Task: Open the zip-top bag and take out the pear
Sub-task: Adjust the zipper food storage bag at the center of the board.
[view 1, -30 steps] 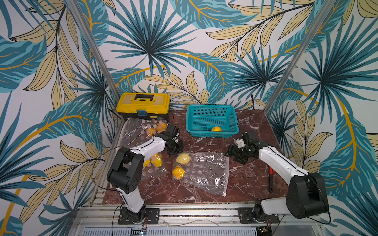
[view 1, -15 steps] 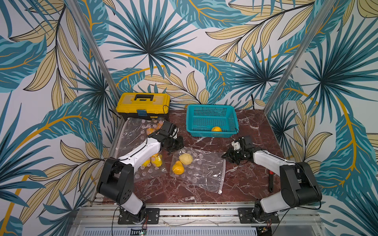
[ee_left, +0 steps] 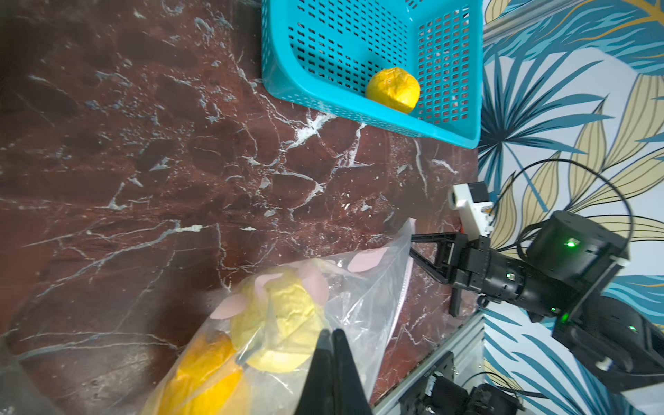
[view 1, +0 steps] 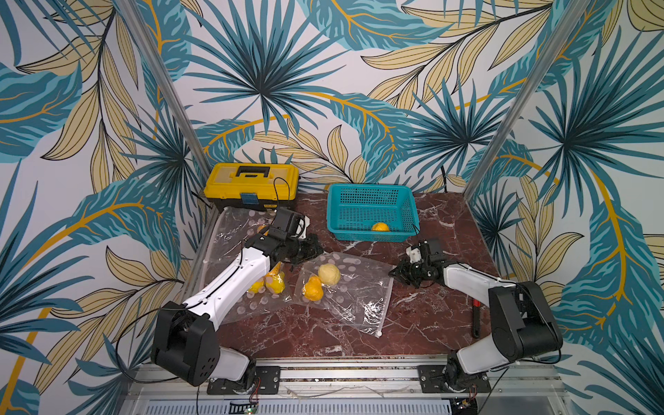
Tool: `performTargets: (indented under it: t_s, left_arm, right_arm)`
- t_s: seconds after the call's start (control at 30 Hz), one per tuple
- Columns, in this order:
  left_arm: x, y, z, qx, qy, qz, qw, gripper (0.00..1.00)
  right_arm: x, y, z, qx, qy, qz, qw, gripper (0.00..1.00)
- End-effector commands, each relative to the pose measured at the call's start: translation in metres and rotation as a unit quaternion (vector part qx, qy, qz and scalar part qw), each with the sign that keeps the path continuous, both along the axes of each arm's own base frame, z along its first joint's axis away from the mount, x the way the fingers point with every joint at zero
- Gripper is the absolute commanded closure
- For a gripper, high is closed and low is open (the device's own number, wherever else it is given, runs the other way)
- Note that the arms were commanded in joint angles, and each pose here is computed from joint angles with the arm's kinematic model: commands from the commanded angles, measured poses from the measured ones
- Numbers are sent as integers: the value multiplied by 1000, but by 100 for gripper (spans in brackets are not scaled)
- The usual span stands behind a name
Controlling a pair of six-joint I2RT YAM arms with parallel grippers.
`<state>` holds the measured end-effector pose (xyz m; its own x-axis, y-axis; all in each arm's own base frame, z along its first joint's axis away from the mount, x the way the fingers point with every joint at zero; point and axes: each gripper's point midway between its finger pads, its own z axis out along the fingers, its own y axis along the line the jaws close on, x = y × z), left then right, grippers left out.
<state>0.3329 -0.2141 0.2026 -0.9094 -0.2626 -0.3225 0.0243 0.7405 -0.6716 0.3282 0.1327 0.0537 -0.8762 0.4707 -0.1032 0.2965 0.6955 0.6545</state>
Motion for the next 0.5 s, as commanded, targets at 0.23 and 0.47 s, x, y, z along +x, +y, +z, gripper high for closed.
performTargets:
  t_s: [0.23,0.47]
  left_arm:
    - [4,36,18,9,-26,53,998,100]
    - [13,85,-4,120,-50,119,984,100]
  right_arm:
    - [1,-10,6,-30,-10,-8,999,94]
    - [-5,-14,18,-30,-19,-13,999,99]
